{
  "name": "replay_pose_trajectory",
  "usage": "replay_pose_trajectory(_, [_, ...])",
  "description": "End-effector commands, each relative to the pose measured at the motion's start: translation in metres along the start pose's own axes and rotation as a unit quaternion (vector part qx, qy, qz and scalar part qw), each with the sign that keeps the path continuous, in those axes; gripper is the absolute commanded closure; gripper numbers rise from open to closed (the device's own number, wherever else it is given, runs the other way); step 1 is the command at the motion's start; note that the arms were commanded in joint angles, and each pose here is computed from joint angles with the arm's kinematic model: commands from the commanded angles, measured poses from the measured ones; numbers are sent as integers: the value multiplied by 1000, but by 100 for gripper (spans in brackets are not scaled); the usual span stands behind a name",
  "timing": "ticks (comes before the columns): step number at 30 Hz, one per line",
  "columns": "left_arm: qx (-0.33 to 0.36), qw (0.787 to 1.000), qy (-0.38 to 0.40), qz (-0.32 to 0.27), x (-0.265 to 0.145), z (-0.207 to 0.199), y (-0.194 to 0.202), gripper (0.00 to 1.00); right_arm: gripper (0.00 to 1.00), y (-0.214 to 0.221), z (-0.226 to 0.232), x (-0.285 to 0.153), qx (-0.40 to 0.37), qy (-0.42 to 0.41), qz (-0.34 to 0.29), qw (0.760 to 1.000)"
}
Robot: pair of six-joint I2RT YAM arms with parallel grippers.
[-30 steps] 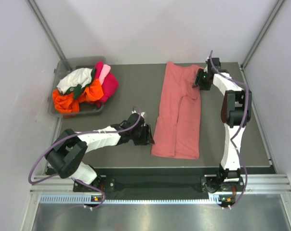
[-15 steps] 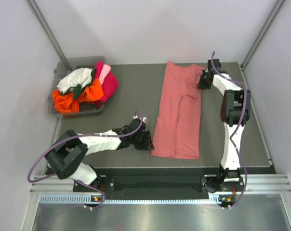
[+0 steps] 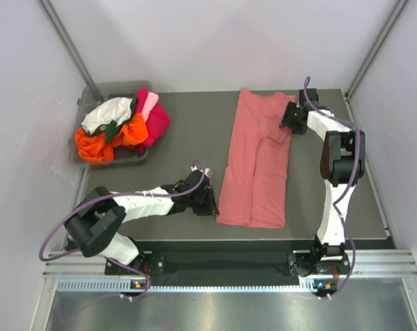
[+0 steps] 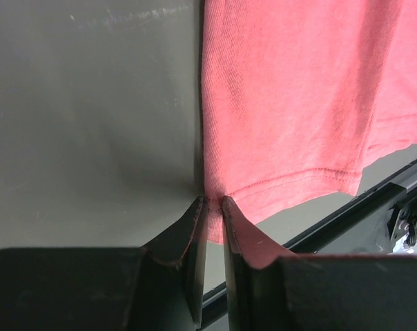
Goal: Fold and stack the t-shirts
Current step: Fold the tshirt
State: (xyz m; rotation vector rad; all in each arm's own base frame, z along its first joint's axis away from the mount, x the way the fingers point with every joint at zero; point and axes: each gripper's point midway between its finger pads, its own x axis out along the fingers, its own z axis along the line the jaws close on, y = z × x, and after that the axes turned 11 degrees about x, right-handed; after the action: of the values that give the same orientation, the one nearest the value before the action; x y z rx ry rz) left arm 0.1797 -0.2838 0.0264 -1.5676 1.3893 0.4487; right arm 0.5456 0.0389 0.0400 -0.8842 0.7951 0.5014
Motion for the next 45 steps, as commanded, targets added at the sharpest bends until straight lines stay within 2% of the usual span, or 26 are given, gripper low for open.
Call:
replay_pose_trajectory(1, [-4, 1000, 17, -26, -7, -11, -10, 80, 30, -15, -9, -25, -7, 19, -23, 1000])
replay_pose_trajectory(3, [-4, 1000, 17, -26, -8, -11, -9, 81, 30, -15, -10, -25, -8, 19, -23, 1000])
replay_pose_trajectory(7, [-5, 1000, 18, -26, -9, -11, -9, 82, 38, -9, -10, -20, -7, 14, -11, 1000])
replay_pose_trajectory(9, [-6, 999, 20, -27, -10, -13, -10, 82, 39, -4, -10, -14, -6, 10, -2, 1000])
replay_pose_trajectory(14, [-7, 999, 22, -28, -11, -13, -8, 82, 50, 6, -13, 2, 0, 8, 16, 1000])
replay_pose_trajectory(17, [-8, 999, 26, -26, -10, -14, -6, 88, 55, 9, -13, 12, 3, 7, 24, 1000])
replay_pose_trajectory(19, [-11, 999, 27, -24, -8, -15, -4, 97, 58, 9, -12, 18, 6, 6, 28, 1000])
replay_pose_trajectory(20, [-11, 999, 31, -25, -8, -17, -4, 99, 58, 9, -12, 20, 8, 4, 30, 1000])
replay_pose_trajectory(25, [-21, 999, 34, -36, -5, -24, 2, 100, 69, 9, -8, 31, 11, -1, 39, 999])
replay_pose_trajectory(28, [-28, 998, 34, -46, -5, -29, 6, 100, 73, 9, -3, 33, 11, -9, 44, 999])
replay_pose_trajectory(36, [-42, 997, 33, -61, -5, -36, 15, 100, 74, 18, 17, 37, -8, -24, 59, 998])
replay_pose_trajectory(37, [-41, 996, 35, -69, -10, -37, 13, 98, 74, 18, 17, 38, -8, -24, 59, 998])
replay_pose_trajectory(38, [-42, 996, 38, -69, -13, -38, 14, 86, 75, 17, 17, 38, -9, -23, 59, 998])
replay_pose_trajectory(39, [-44, 995, 13, -84, -15, -27, 11, 64, 75, 19, 17, 38, -9, -22, 60, 998])
replay_pose_trajectory(40, [-42, 994, 15, -98, -23, -29, 5, 57, 75, 19, 17, 38, -10, -22, 60, 998])
replay_pose_trajectory(43, [-34, 992, -10, -117, -41, -23, -5, 39, 75, 17, 16, 38, -12, -20, 58, 998])
replay_pose_trajectory(45, [-29, 991, -13, -132, -51, -24, -17, 36, 74, 17, 15, 38, -12, -20, 58, 998])
